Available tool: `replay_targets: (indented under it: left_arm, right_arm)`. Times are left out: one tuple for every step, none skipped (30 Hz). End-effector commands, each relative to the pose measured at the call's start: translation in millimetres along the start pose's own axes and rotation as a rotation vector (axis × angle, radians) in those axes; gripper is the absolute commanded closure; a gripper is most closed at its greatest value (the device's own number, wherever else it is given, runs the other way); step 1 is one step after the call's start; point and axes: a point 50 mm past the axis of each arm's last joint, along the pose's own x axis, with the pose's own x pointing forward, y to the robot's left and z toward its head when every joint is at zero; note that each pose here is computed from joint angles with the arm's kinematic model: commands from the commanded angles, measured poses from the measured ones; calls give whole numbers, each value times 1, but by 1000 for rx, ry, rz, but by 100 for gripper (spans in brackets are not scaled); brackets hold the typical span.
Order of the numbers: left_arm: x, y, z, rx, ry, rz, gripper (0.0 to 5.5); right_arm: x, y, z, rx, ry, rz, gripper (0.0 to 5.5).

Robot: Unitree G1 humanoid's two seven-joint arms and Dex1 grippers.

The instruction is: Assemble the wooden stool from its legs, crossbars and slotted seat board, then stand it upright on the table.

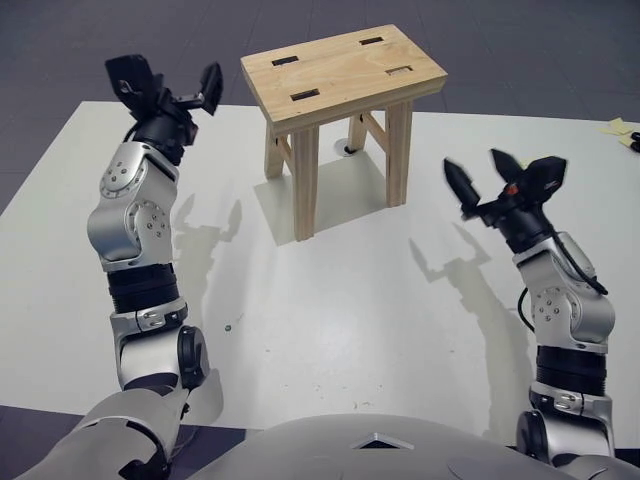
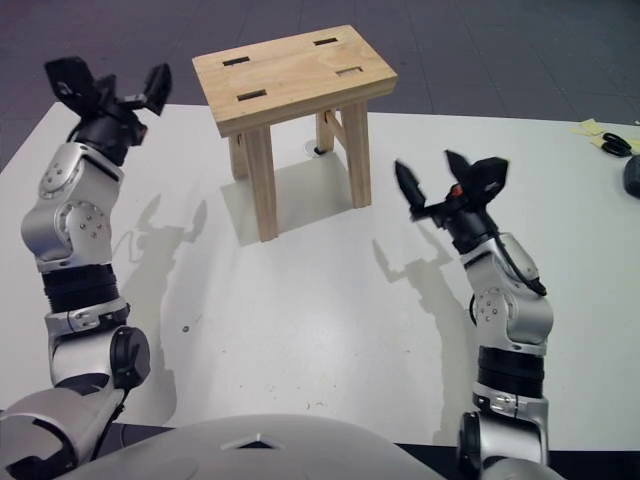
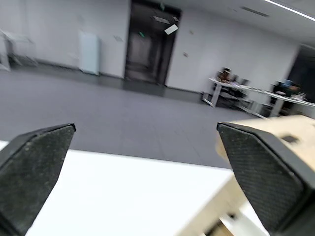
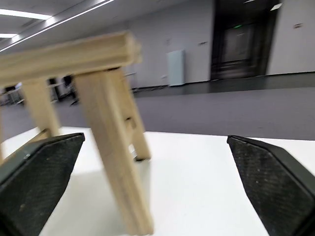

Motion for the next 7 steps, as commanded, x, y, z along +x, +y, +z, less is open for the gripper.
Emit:
replay_targets:
  left_arm:
    - [-18, -7, -8, 101, -73, 121, 14]
    - [-19, -11, -12, 109, -73, 129, 14]
    - [-19, -18, -18, 113, -66, 113, 14]
    - [-19, -25, -23, 115, -60, 89, 14]
    - [-19, -31, -26, 131, -61, 73, 14]
    - [-19, -37, -28, 141, -62, 52, 14]
    - [-19, -43, -30, 143, -59, 32, 14]
  right_arm:
    - [7, 5, 1, -72, -49, -241, 10]
    - [8, 3, -2, -91, -34, -283, 10]
    - [9, 2, -5, -106, -27, -313, 10]
    - [8, 1, -7, -103, -19, -333, 10]
    - [9, 0, -6, -103, -17, -328, 10]
    - [8, -1, -4, -112, -26, -307, 10]
    - [6, -2, 0, -135, -40, -299, 10]
